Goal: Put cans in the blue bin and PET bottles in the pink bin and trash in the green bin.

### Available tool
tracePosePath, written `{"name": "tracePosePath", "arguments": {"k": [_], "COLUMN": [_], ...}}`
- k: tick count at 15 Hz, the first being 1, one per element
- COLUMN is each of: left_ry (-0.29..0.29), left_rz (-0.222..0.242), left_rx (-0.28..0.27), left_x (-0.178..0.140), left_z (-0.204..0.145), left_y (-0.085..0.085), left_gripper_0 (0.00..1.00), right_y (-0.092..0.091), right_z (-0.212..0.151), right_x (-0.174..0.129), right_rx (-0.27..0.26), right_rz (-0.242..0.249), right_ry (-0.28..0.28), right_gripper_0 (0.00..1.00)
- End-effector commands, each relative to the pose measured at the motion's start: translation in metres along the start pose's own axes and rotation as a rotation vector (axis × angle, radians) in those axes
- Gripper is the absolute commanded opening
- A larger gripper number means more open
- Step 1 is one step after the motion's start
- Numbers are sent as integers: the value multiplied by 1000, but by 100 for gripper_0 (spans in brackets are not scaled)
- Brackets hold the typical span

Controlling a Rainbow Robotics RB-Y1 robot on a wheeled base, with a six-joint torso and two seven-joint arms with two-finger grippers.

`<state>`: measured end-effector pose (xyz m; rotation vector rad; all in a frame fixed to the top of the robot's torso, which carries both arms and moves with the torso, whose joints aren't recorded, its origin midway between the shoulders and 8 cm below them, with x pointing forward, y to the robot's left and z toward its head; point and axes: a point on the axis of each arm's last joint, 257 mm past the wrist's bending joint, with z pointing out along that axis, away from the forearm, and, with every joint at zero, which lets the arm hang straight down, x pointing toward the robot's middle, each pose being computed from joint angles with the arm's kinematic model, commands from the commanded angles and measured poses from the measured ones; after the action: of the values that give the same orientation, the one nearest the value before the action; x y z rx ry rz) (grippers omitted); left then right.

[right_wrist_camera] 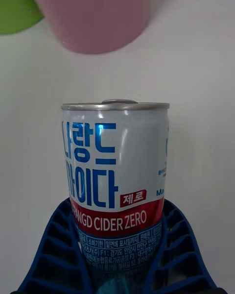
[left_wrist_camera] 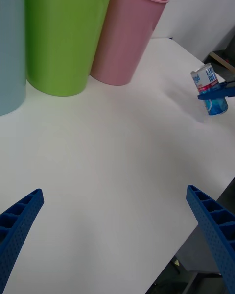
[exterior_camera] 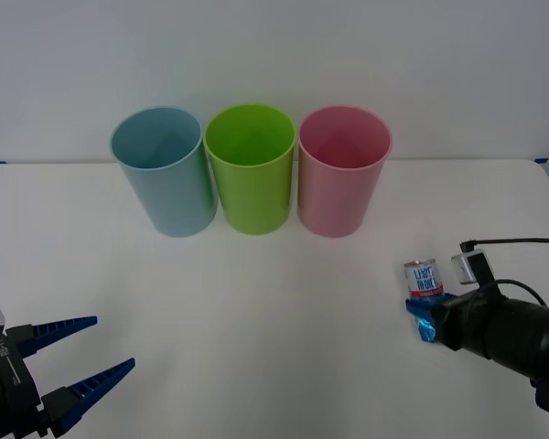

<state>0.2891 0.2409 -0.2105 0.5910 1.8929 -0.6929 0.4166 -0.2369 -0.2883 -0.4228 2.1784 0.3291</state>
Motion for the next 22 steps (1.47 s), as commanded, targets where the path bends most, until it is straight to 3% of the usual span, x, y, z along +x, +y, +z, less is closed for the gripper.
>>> {"name": "tracePosePath", "arguments": {"k": [1,6,12,15,17,20,22], "left_ry": [0,0,0,0,0,0,0], "left_rz": [0,0,0,0,0,0,0], "left_rx": [0,0,0,0,0,0,0], "left_x": [0,0,0,0,0,0,0], "left_z": [0,0,0,0,0,0,0], "left_y": [0,0,0,0,0,0,0], "left_gripper_0": [100,100,100,100,100,100,100], "right_y": [18,48,58,95,119,158,180], "right_z": [-19,-60,-135,-151,-152,-143,-136], "right_x": [-32,-80,-136,-164,-182,-212,-230], "right_rx": [-88,-258,-408,-518,-556,-576,-600], "right_rz": [-39,-85,-134,-191,-207,-287,-300], "right_ry": [-109,-326,-586,-671,-714,-749,-772], "right_gripper_0": [0,0,0,0,0,0,0]}}
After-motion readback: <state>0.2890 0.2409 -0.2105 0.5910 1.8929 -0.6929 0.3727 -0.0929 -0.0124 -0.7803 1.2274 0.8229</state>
